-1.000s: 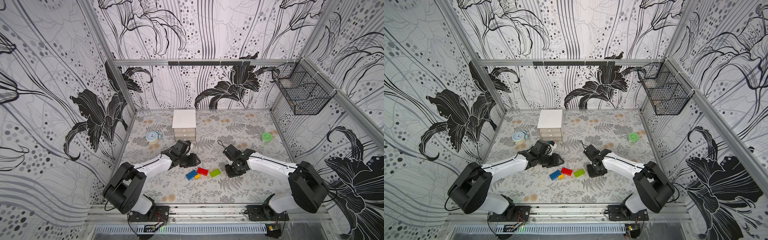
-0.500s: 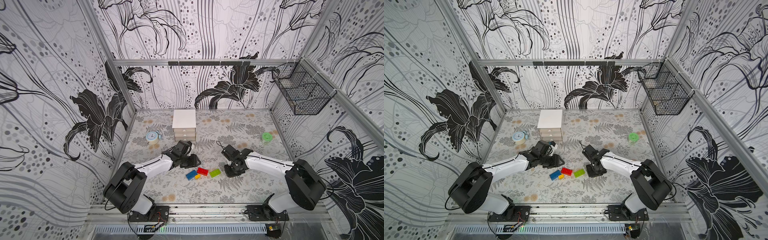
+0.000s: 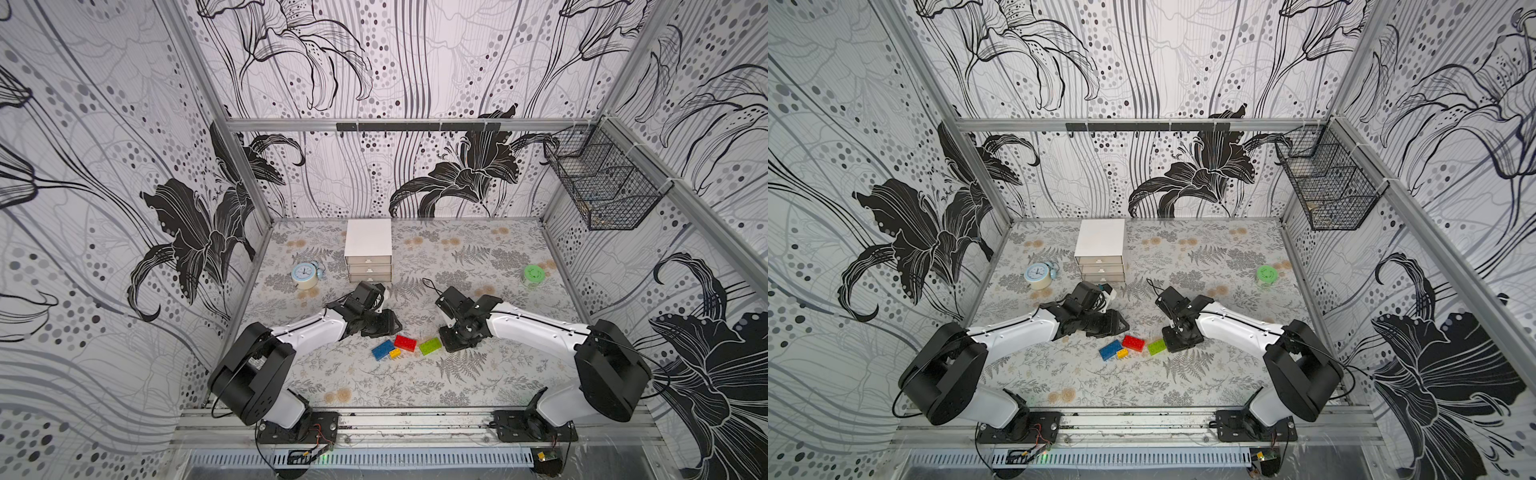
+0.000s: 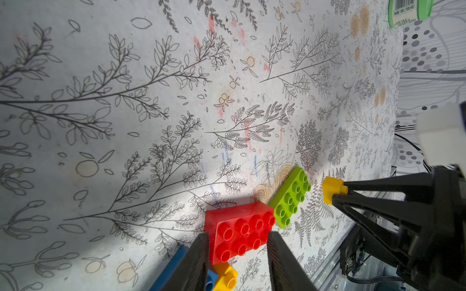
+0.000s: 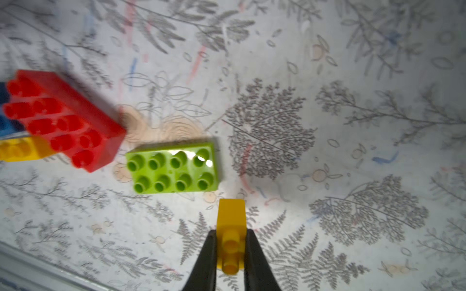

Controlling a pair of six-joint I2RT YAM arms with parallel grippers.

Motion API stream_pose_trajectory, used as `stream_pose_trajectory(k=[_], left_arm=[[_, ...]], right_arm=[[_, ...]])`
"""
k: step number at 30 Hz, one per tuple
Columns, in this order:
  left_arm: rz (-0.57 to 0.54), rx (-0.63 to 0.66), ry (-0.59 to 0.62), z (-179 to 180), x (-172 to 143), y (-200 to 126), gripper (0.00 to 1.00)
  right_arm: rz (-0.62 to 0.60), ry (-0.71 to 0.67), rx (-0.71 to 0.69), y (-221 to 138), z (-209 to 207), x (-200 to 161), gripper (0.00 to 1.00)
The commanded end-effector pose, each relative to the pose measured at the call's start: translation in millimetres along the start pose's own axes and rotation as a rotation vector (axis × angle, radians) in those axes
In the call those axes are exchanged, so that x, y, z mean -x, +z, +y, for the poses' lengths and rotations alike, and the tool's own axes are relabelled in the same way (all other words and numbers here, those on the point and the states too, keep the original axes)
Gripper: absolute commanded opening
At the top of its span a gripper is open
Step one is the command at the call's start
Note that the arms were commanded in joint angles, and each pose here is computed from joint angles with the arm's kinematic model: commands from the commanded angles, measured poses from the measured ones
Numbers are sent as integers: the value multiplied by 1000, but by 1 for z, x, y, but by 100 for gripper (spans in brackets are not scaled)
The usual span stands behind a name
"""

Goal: Assemble the number 5 with lego
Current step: Pick up the lego brick from the center of the board, then adjust the lego brick at the center of the board.

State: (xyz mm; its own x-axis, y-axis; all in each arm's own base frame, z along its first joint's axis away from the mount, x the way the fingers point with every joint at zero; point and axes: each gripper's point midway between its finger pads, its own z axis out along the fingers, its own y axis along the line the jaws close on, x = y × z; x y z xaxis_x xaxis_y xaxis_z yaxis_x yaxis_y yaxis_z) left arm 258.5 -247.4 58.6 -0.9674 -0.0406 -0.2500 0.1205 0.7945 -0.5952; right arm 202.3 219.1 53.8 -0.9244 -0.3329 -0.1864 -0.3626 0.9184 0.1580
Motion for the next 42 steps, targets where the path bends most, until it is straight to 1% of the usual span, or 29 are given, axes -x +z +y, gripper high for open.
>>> stream_pose_trajectory(k=[1,5,9,13,16,19,20,24,33,37,42], left_arm=[[-11,-26,29,-9,7,2,41],[-1,-27,29,-8,6,5,41],[8,-36,27,-9,4,8,40],[18,-34,29,-7,2,10,40],[21,-32,26,-6,2,11,39],[22,-34,26,-6,2,12,39],[23,-35,26,-6,2,12,38],[33,-37,30,-7,3,15,37],[32,-53,41,-13,12,23,34],[23,-59,46,-17,20,27,34],[-4,-46,55,-21,30,25,34]], right_arm=[[-11,-27,98,-6,31,4,18],[2,-69,186,-3,57,4,17],[47,-119,267,3,79,-2,17],[89,-149,321,10,94,-5,17],[95,-151,342,14,100,-3,16],[73,-153,341,13,103,5,16],[92,-147,320,22,100,4,16],[90,-134,263,31,96,13,16],[45,-70,160,41,79,36,16],[27,-44,156,41,74,46,16],[26,-44,161,40,75,47,16]])
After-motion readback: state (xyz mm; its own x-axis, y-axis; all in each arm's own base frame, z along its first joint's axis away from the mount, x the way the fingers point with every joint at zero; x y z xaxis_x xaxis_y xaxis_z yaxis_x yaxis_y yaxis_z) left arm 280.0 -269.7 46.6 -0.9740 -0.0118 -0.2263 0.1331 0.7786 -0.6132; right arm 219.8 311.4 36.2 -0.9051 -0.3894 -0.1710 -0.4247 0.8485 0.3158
